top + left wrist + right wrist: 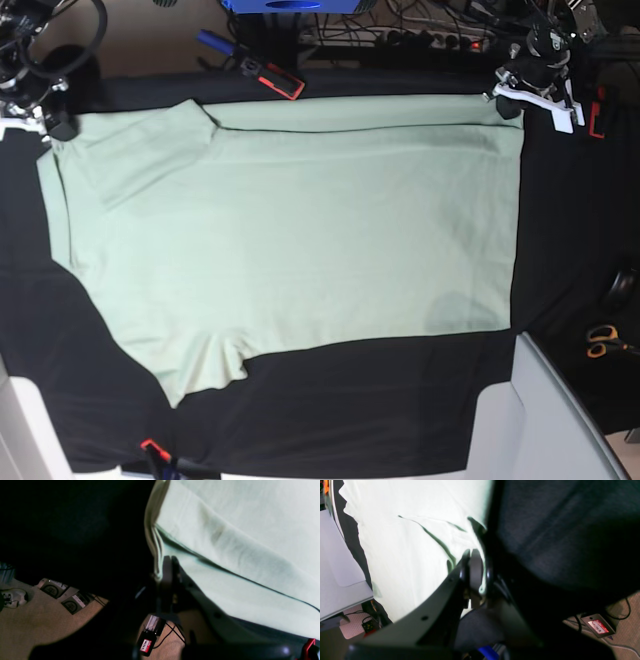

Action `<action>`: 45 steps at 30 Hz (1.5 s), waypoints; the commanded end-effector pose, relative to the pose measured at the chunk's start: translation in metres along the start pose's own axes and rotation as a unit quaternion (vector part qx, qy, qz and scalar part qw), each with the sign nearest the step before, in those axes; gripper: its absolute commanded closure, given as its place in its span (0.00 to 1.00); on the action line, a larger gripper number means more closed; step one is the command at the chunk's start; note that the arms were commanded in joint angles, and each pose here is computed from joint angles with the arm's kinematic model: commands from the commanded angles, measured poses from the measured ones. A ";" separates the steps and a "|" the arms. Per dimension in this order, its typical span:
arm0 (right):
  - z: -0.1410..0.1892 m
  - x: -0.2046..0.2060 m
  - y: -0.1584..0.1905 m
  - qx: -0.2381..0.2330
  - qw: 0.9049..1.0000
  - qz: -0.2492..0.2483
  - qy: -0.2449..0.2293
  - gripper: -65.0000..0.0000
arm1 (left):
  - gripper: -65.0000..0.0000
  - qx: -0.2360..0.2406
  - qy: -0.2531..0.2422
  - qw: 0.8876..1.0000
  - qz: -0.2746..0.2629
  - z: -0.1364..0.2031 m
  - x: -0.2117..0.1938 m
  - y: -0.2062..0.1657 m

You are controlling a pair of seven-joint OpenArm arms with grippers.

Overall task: Fold the T-shirt properly
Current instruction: 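Pull the grasped edge back toward the collar with both grippers, then release the shirt and move the right gripper to the shirt's side edge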

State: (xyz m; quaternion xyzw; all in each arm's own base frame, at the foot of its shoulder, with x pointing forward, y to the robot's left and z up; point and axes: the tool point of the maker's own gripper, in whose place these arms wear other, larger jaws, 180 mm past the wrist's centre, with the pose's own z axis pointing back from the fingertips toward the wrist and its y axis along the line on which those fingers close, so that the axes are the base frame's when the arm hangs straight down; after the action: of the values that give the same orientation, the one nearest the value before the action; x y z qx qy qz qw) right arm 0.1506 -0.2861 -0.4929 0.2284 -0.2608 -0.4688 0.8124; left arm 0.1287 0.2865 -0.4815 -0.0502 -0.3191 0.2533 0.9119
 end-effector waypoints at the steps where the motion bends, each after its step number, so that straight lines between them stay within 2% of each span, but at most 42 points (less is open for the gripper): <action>1: 0.007 0.011 -0.001 0.001 1.000 0.008 -0.017 1.00 | 1.00 0.002 -0.012 1.000 -0.008 0.003 0.009 0.003; 17: 0.005 -0.004 -0.003 0.001 1.000 -0.003 -0.008 0.98 | 1.00 0.006 -0.007 1.000 -0.011 0.005 0.007 0.006; 19: 0.005 -0.004 -0.003 0.001 1.000 -0.003 -0.008 0.92 | 1.00 0.006 -0.004 1.000 -0.023 0.006 0.009 0.009; 21: 0.004 -0.009 -0.002 0.003 1.000 -0.009 -0.006 0.79 | 0.99 0.001 0.000 0.999 -0.035 0.004 0.010 0.006; 23: 0.013 -0.002 -0.007 -0.002 1.000 -0.015 -0.026 0.60 | 0.88 0.004 0.000 0.999 -0.038 0.005 0.012 0.009; 24: 0.016 -0.002 -0.006 -0.001 0.999 -0.018 -0.034 0.52 | 0.80 0.007 0.003 0.999 -0.038 0.007 0.009 0.011; 26: 0.024 0.007 0.001 0.002 0.998 -0.008 -0.056 0.40 | 0.64 0.009 0.005 0.999 -0.040 0.008 0.008 0.014; 27: 0.029 0.013 0.005 0.003 0.998 0.001 -0.067 0.36 | 0.55 0.009 0.006 0.999 -0.040 0.009 0.007 0.014; 29: 0.037 0.016 0.008 0.001 0.997 0.007 -0.072 0.35 | 0.43 0.009 0.006 0.999 -0.040 0.009 0.007 0.014; 31: 0.048 0.024 0.004 -0.011 0.996 -0.007 -0.085 0.35 | 0.35 0.013 0.004 0.999 -0.038 0.010 0.008 0.017; 33: 0.053 0.029 0.004 -0.014 0.995 -0.012 -0.096 0.35 | 0.34 0.035 -0.011 0.999 -0.026 0.017 0.017 0.034; 38: 0.055 0.058 0.021 -0.004 0.993 0.020 -0.114 0.35 | 0.34 0.094 -0.059 0.994 0.005 0.041 0.046 0.082; 40: 0.050 0.074 0.039 0.009 0.993 0.049 -0.110 0.35 | 0.34 0.107 -0.075 0.991 -0.007 0.048 0.066 0.095; 45: 0.029 0.110 0.103 0.054 0.984 0.134 -0.100 0.35 | 0.34 0.101 -0.113 0.988 -0.036 0.045 0.116 0.093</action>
State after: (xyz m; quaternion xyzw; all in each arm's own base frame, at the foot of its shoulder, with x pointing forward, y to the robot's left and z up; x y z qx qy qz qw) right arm 0.2408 -0.3317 -0.3951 0.1906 -0.3764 -0.3665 0.8293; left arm 0.1351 0.4155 -0.4150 0.0757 -0.3797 0.2640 0.8834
